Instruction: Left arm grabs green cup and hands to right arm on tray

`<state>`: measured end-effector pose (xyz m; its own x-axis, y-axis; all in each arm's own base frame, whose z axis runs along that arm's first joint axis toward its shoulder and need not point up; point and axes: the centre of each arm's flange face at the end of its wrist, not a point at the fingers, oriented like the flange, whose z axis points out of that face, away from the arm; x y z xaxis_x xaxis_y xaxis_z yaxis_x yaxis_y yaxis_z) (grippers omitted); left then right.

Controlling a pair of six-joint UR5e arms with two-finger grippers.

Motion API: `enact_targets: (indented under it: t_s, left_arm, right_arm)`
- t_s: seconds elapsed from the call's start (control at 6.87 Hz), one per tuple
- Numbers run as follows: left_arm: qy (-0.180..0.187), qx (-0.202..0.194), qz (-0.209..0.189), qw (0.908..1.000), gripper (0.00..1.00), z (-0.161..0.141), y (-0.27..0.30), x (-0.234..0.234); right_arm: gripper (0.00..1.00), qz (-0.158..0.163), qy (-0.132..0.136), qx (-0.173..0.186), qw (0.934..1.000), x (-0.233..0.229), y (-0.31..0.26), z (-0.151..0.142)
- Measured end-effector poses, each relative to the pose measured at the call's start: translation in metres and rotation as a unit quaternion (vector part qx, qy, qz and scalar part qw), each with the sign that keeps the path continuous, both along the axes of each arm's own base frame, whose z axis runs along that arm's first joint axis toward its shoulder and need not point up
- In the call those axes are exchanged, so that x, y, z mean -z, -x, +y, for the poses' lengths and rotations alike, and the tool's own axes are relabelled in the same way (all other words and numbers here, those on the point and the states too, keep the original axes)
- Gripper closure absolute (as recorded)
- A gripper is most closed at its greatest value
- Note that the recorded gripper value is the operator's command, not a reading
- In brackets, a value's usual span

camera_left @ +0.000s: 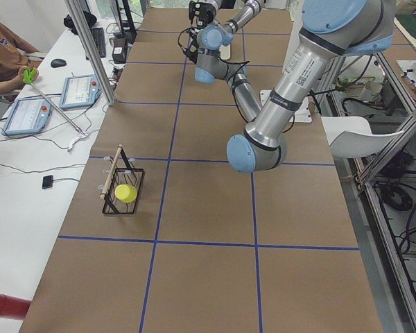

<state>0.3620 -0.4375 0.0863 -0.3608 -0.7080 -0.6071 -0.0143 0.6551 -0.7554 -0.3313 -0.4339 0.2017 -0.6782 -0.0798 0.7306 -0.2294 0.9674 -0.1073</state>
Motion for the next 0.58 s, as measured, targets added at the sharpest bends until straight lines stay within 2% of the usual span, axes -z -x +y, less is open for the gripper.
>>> enact_targets:
  t_s: [0.15, 0.44, 0.58]
  left_arm:
    - [-0.016, 0.004, 0.000, 0.9999, 0.00, 0.000, 0.000, -0.002]
    - [-0.025, 0.006, -0.002, 0.9997, 0.00, 0.000, 0.000, -0.004]
    - [-0.027, 0.007, -0.004, 0.9996, 0.00, -0.001, -0.001, -0.006]
  right_arm:
    - [1.00, 0.000, 0.000, 0.000, 1.0000, 0.000, 0.000, 0.000]
    - [1.00, 0.003, 0.001, -0.003, 1.0000, -0.004, 0.000, -0.001]
    - [1.00, 0.013, -0.001, -0.015, 0.9998, -0.011, -0.002, -0.004]
